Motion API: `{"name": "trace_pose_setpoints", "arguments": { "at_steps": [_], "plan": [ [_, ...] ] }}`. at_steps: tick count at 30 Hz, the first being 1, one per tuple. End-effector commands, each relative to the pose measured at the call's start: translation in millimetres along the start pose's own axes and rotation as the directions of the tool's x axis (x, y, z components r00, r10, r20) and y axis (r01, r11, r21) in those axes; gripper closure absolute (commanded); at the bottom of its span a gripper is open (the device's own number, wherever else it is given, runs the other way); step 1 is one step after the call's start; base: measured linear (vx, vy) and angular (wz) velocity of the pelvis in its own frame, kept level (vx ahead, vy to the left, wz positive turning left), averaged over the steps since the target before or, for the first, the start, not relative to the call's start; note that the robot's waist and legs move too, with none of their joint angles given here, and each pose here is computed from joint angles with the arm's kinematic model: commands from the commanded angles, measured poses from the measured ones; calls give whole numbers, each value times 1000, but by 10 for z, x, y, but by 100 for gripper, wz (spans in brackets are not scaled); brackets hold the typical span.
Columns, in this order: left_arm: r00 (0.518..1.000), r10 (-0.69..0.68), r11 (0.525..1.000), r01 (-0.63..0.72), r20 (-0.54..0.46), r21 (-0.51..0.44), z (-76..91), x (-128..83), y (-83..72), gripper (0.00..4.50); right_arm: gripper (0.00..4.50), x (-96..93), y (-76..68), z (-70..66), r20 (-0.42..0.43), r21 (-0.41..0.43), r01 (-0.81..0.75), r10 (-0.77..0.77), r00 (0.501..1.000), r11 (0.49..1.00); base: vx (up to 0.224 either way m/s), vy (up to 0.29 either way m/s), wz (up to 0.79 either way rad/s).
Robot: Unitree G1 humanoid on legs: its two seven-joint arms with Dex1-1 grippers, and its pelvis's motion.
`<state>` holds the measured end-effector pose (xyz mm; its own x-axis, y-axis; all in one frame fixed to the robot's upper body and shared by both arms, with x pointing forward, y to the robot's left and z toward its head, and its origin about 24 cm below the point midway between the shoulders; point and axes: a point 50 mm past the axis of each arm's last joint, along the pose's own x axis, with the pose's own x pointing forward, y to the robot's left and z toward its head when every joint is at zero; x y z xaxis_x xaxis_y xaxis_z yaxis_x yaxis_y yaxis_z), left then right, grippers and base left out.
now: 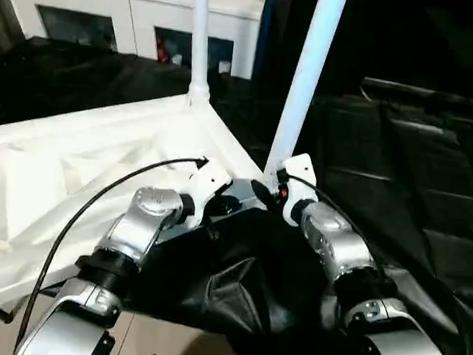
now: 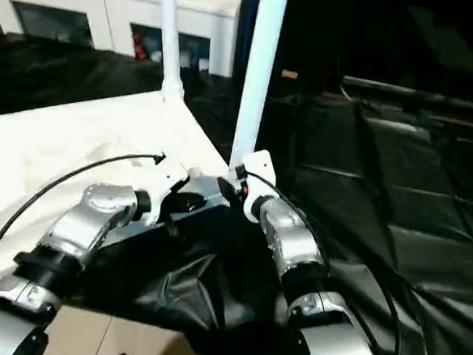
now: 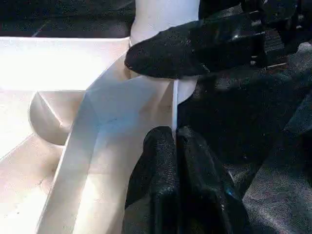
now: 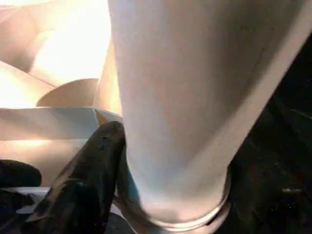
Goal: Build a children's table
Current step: Rotate leg to tighten
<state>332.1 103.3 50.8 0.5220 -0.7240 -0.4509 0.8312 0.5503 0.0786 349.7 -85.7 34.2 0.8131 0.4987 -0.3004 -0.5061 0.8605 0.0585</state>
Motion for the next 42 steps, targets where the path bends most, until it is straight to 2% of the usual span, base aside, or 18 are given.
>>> {"name": "trace_pose_setpoints", "arguments": {
  "at_steps": [1,5,6,8,13,15,20,26,27,28,32,35,40,42],
  "plan": [
    [993,-53,997,47,104,56,267,155,-144,450,99,119,430,24,17,17,-202,202,979,979,0,0,0],
    [988,-110,991,101,107,93,206,65,-144,450,59,60,302,59,39,-49,-229,231,972,972,0,0,0],
    [984,-144,987,134,108,92,171,10,-146,450,59,1,233,79,45,-99,-272,278,960,957,0,0,0],
    [978,-179,981,169,105,98,140,-40,-154,450,59,-60,183,83,40,-144,-325,333,942,935,0,0,0],
    [956,-270,958,254,118,134,117,-132,-197,450,59,-163,96,75,17,-179,-401,410,912,899,0,0,0],
    [939,-332,936,316,93,153,67,-242,-202,450,59,-269,23,70,-14,-205,-481,489,872,852,0,0,0],
    [921,-387,910,375,40,174,-15,-416,-161,450,59,-439,-52,25,-92,-224,-608,604,791,762,0,0,0],
    [909,-416,898,405,31,170,-50,-543,-150,450,108,-495,-92,2,-124,-223,-638,627,769,737,0,0,0],
    [906,-423,895,413,27,169,-65,-561,-158,450,108,-501,-89,2,-128,-221,-645,634,762,731,0,0,0],
    [904,-427,893,417,25,167,-75,-571,-163,450,134,-505,-85,2,-131,-218,-651,639,758,727,0,0,0],
    [897,-442,887,434,17,160,-109,-596,-181,450,147,-512,-56,-4,-139,-215,-668,655,743,712,0,0,0],
    [896,-444,886,436,18,157,-112,-603,-179,450,176,-509,-39,-14,-143,-214,-674,660,738,707,0,0,0],
    [900,-436,891,428,23,150,-114,-603,-183,450,188,-514,-25,-29,-143,-208,-680,666,732,703,0,0,0],
    [925,-380,918,373,25,133,-120,-566,-149,450,189,-498,1,-41,-126,-201,-667,657,744,717,0,0,0]
  ]
}}
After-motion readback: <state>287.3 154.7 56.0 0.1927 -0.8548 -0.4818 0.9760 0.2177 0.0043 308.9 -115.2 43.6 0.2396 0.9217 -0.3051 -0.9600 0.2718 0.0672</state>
